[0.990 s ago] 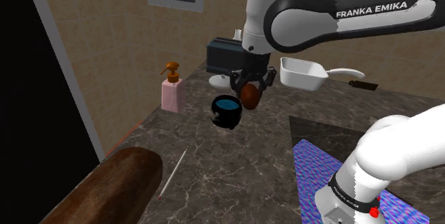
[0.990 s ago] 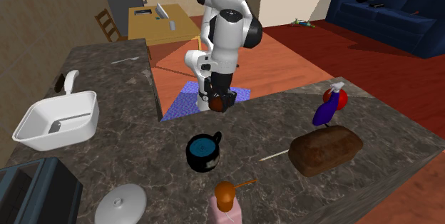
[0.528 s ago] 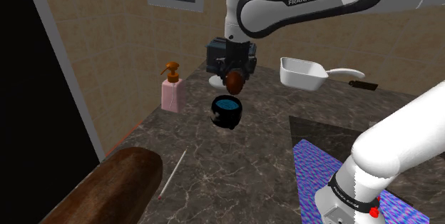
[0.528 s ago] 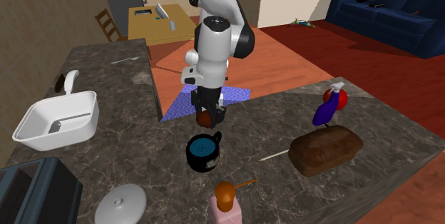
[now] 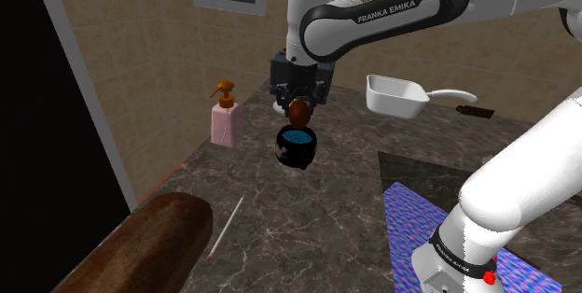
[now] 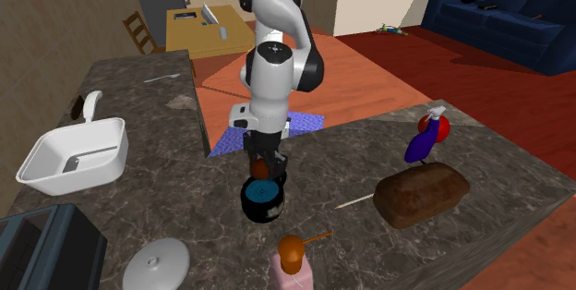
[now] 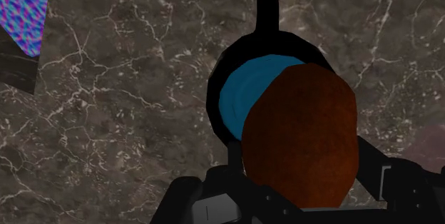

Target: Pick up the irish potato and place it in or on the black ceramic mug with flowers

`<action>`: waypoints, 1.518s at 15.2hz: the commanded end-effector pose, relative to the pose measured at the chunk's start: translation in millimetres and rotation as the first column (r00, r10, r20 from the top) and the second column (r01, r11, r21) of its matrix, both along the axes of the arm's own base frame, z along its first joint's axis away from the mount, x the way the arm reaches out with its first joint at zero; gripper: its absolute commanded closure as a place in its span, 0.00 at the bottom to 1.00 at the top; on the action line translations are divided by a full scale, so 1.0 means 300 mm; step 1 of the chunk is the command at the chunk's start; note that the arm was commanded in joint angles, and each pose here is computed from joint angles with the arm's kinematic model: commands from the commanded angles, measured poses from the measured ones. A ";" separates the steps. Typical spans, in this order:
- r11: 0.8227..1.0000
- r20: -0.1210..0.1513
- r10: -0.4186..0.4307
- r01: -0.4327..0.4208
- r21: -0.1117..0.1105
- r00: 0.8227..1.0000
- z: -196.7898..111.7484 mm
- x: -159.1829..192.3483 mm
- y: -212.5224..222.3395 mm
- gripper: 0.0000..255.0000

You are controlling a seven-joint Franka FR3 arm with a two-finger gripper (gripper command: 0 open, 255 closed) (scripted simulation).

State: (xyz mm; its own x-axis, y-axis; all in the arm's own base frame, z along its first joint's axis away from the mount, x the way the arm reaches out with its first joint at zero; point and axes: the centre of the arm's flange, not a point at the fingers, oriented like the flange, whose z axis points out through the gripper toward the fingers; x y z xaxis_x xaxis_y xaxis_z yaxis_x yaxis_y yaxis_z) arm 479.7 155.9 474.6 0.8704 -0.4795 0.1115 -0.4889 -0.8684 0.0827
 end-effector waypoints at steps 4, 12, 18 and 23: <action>1.000 0.001 0.000 0.000 0.000 1.000 -0.086 -0.001 0.002 1.00; 1.000 0.001 0.000 0.000 0.000 1.000 -0.146 -0.001 0.002 1.00; 1.000 0.001 0.000 0.000 0.000 1.000 -0.146 -0.002 0.001 0.00; 1.000 0.001 0.000 0.000 0.000 1.000 -0.058 -0.006 0.013 0.00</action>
State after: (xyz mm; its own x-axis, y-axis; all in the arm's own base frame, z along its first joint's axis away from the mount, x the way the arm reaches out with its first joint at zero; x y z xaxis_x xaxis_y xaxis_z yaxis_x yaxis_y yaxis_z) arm 478.9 157.5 447.8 0.8703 -0.4795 0.1126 -0.4890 -0.8685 0.0816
